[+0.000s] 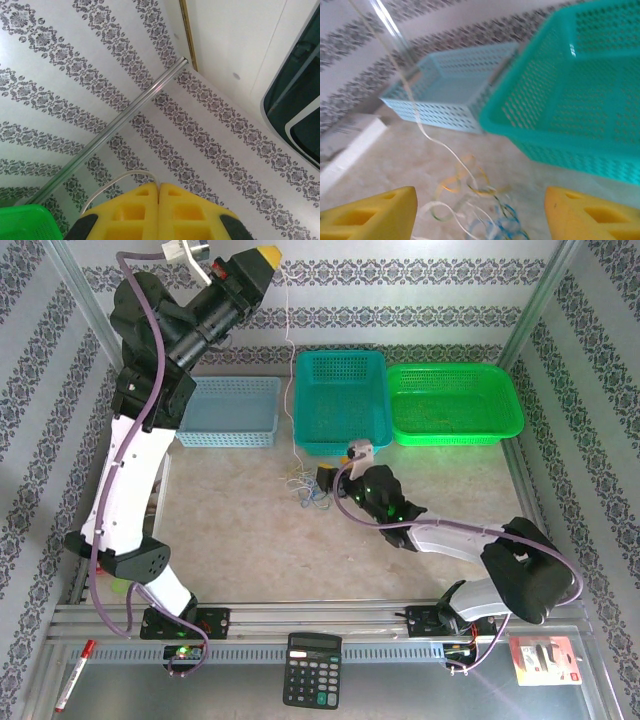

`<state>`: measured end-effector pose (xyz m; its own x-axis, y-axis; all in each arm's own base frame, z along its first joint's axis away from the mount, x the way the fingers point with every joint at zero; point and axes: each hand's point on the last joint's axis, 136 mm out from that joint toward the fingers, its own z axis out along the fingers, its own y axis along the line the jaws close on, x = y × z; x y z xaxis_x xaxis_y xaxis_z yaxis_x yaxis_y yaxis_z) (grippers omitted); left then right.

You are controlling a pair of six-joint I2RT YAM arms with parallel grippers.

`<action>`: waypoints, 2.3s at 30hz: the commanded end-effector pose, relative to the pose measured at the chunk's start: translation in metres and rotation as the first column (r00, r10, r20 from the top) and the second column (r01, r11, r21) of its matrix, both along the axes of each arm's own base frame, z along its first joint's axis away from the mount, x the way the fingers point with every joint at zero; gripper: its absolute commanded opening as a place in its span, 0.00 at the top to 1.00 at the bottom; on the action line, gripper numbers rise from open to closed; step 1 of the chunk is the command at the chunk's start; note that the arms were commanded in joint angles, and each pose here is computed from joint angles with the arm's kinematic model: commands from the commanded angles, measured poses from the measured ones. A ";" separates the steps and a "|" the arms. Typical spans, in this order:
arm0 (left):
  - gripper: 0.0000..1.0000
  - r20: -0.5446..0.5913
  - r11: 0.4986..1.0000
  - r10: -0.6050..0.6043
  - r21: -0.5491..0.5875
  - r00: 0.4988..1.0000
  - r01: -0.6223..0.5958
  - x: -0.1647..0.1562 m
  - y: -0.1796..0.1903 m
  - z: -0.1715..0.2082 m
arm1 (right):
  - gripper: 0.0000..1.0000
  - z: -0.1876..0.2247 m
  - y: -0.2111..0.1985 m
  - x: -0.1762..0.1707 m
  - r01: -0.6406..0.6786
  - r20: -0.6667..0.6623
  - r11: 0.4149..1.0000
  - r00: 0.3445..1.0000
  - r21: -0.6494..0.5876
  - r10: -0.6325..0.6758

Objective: Untangle the cables

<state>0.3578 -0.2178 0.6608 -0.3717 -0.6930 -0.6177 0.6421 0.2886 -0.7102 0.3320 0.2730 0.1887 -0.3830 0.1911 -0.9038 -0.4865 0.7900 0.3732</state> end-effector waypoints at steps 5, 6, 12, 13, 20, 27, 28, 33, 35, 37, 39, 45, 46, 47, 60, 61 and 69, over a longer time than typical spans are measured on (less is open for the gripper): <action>1.00 0.135 0.995 -0.057 -0.070 0.989 0.067 -0.049 0.005 0.043 | 0.29 0.014 0.046 0.012 -0.124 0.033 0.992 0.992 -0.007 0.124; 1.00 0.141 0.995 -0.059 -0.073 0.988 0.070 -0.052 0.005 0.045 | 0.29 0.016 0.050 0.015 -0.126 0.039 0.992 0.991 -0.004 0.126; 1.00 0.156 0.992 -0.074 -0.085 0.985 0.088 -0.063 -0.001 0.050 | 0.29 0.025 0.076 0.031 -0.141 0.056 0.990 0.988 0.006 0.141; 1.00 0.155 0.992 -0.082 -0.086 0.985 0.096 -0.064 -0.004 0.050 | 0.29 0.025 0.077 0.036 -0.129 0.057 0.992 0.990 0.008 0.129; 1.00 0.182 0.987 -0.105 -0.100 0.978 0.125 -0.081 -0.013 0.057 | 0.35 0.009 0.063 0.069 0.044 0.034 0.999 0.998 0.011 -0.045; 1.00 0.239 0.984 -0.077 -0.135 0.968 0.112 -0.094 -0.004 0.079 | 0.75 -0.045 0.031 0.079 0.218 -0.049 0.976 0.974 -0.027 -0.219; 1.00 0.252 0.985 -0.072 -0.136 0.965 0.108 -0.096 -0.002 0.084 | 0.76 -0.052 0.024 0.078 0.246 -0.059 0.968 0.967 -0.039 -0.248; 1.00 0.323 0.990 0.002 -0.135 0.946 0.044 -0.113 0.015 0.105 | 0.81 -0.090 -0.024 0.062 0.370 -0.117 0.925 0.918 -0.090 -0.379; 1.00 0.348 0.991 0.041 -0.136 0.937 0.007 -0.119 0.023 0.110 | 0.81 -0.102 -0.041 0.053 0.399 -0.136 0.910 0.901 -0.110 -0.412; 1.00 0.363 0.991 0.074 -0.133 0.929 -0.027 -0.123 0.030 0.113 | 0.81 -0.107 -0.057 0.047 0.440 -0.140 0.891 0.881 -0.111 -0.452; 1.00 0.372 0.990 0.103 -0.128 0.923 -0.059 -0.127 0.036 0.115 | 0.79 -0.116 -0.079 0.037 0.481 -0.154 0.868 0.855 -0.123 -0.496; 1.00 0.383 0.987 0.138 -0.127 0.913 -0.096 -0.130 0.044 0.117 | 0.51 -0.135 -0.121 0.021 0.542 -0.189 0.827 0.805 -0.153 -0.562; 1.00 0.381 0.987 0.140 -0.128 0.914 -0.098 -0.129 0.043 0.117 | 0.48 -0.138 -0.126 0.019 0.550 -0.195 0.820 0.797 -0.157 -0.571; 1.00 0.381 0.987 0.143 -0.129 0.914 -0.100 -0.129 0.044 0.117 | 0.45 -0.140 -0.129 0.017 0.556 -0.199 0.816 0.791 -0.160 -0.578; 1.00 0.363 0.981 0.182 -0.129 0.914 -0.144 -0.119 0.049 0.114 | 0.32 -0.159 -0.159 0.006 0.623 -0.250 0.765 0.724 -0.161 -0.643; 1.00 0.361 0.981 0.184 -0.129 0.914 -0.147 -0.118 0.049 0.114 | 0.35 -0.167 -0.166 -0.001 0.625 -0.259 0.760 0.716 -0.176 -0.648; 1.00 0.368 0.973 0.226 -0.123 0.902 -0.193 -0.118 0.057 0.114 | 0.53 -0.168 -0.180 -0.005 0.624 -0.285 0.765 0.713 -0.158 -0.640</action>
